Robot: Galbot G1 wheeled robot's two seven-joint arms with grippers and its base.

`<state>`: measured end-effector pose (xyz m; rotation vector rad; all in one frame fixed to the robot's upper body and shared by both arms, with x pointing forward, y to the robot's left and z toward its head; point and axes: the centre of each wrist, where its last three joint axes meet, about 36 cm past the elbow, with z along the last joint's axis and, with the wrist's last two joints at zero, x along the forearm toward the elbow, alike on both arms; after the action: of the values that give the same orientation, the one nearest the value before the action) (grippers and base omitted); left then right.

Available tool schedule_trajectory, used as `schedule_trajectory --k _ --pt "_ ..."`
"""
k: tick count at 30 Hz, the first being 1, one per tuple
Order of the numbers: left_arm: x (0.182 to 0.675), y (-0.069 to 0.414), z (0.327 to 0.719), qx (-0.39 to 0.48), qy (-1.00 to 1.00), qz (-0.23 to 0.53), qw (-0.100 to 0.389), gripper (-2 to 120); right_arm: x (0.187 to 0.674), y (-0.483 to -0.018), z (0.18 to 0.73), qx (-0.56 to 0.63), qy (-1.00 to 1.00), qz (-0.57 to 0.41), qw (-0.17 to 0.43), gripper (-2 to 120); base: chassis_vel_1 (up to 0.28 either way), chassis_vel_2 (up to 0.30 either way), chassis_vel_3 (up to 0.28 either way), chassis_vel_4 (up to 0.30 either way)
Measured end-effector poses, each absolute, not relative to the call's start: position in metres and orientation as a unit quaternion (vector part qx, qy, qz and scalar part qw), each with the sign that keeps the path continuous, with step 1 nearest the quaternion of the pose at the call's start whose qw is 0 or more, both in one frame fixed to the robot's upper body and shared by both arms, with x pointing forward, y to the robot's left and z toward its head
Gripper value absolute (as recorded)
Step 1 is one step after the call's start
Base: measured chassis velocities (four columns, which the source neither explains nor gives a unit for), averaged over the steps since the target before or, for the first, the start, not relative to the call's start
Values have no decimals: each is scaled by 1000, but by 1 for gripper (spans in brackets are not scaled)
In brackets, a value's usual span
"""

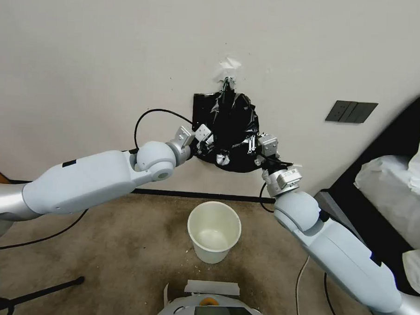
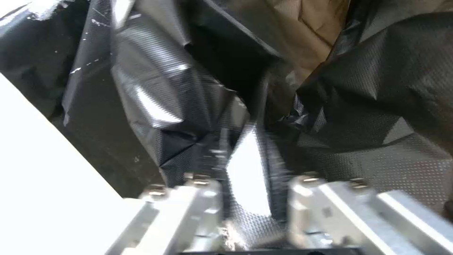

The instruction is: Place a trash bag onto the trash bin.

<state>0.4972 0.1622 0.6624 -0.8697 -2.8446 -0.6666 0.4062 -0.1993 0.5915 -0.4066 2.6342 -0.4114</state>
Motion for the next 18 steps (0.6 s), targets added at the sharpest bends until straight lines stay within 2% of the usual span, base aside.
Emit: schedule_trajectory --k 1,7,12,14,15,18 --pt "492 162 663 -283 -935 -210 47 0 406 -199 591 -146 955 -142 216 0 0 0 0 0" --pt "487 167 662 -276 -939 -200 44 0 405 -199 592 -146 957 -132 212 0 0 0 0 0" --pt "481 175 663 -262 -953 -149 6 0 399 -199 594 -145 964 -100 198 0 0 0 0 0" --pt "476 177 664 -258 -958 -127 -9 0 394 -197 596 -144 970 -72 183 0 0 0 0 0" --pt "466 179 662 -256 -962 -96 -27 0 383 -195 598 -143 978 -18 148 0 0 0 0 0" --pt "456 182 660 -255 -963 -78 -35 0 377 -195 597 -139 982 11 125 0 0 0 0 0"
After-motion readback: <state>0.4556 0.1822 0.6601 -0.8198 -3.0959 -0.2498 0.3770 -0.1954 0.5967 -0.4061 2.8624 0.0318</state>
